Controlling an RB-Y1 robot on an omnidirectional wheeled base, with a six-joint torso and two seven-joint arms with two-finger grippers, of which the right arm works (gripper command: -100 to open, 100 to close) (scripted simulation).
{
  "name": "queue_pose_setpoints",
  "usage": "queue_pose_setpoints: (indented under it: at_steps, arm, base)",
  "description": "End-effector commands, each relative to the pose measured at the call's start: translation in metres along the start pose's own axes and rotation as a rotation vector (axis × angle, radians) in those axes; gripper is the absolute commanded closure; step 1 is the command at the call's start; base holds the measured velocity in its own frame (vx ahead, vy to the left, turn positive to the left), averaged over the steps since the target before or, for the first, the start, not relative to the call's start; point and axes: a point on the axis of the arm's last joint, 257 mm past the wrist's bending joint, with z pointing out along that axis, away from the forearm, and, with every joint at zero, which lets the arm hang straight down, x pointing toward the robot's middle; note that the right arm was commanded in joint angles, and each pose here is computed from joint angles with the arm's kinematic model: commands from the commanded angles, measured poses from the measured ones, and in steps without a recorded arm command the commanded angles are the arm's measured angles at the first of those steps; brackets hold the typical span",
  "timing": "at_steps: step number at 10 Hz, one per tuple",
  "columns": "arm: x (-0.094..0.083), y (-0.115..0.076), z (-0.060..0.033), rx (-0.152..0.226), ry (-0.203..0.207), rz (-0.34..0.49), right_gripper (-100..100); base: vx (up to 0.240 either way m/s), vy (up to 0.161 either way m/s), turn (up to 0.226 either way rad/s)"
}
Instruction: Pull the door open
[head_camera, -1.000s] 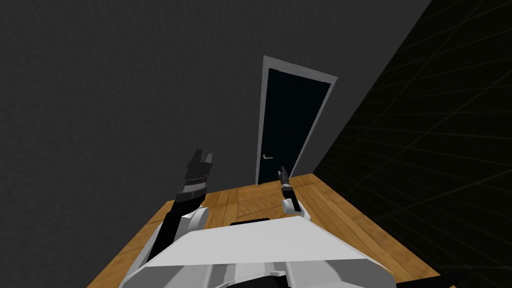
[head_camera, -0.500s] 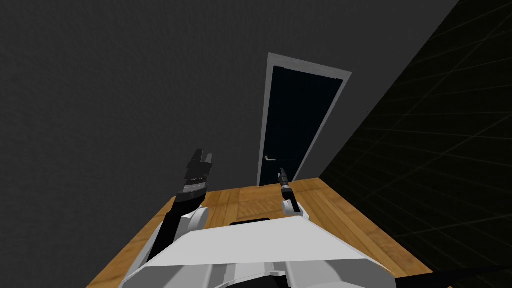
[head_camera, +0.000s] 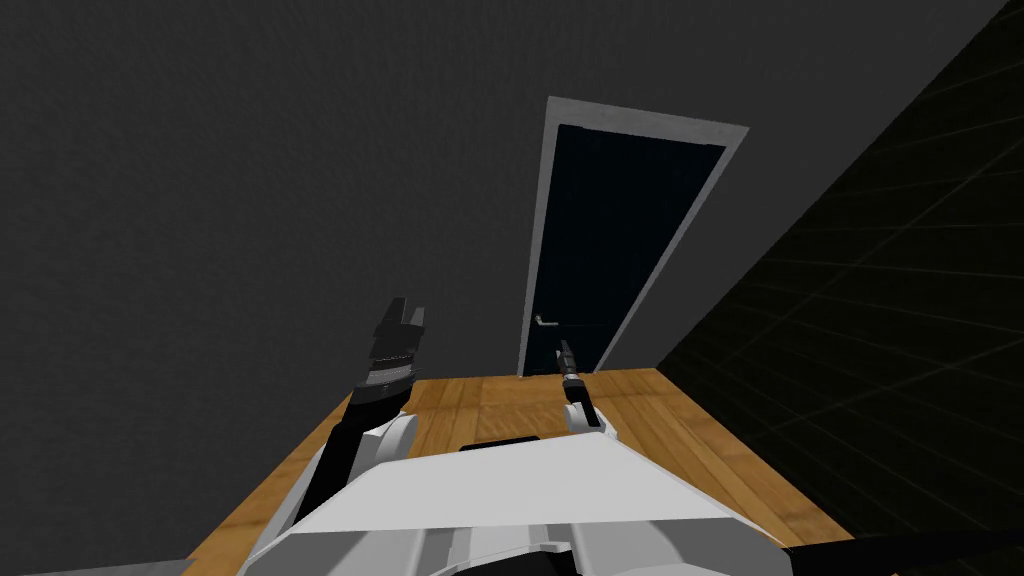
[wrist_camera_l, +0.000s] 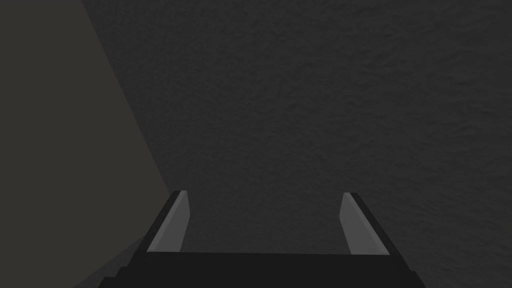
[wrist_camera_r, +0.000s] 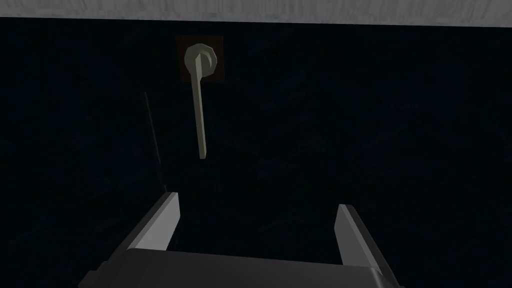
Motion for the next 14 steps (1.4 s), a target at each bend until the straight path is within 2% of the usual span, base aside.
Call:
queue_pose_setpoints:
  at_steps: [1, 8, 13, 14]
  arm:
    - [-0.001, -0.01, -0.0015, 0.017, -0.003, -0.002, -100]
    - [-0.014, -0.047, -0.012, 0.094, -0.02, -0.016, -100]
    - [-0.021, -0.064, -0.018, 0.131, -0.03, -0.025, -100]
    - [-0.019, -0.061, -0.0175, 0.126, -0.029, -0.024, -100]
  base:
    - [0.067, -0.054, 0.169]
    - [0.052, -0.049, 0.112]
    - [0.038, -0.039, 0.083]
    - [0.016, -0.022, 0.022]
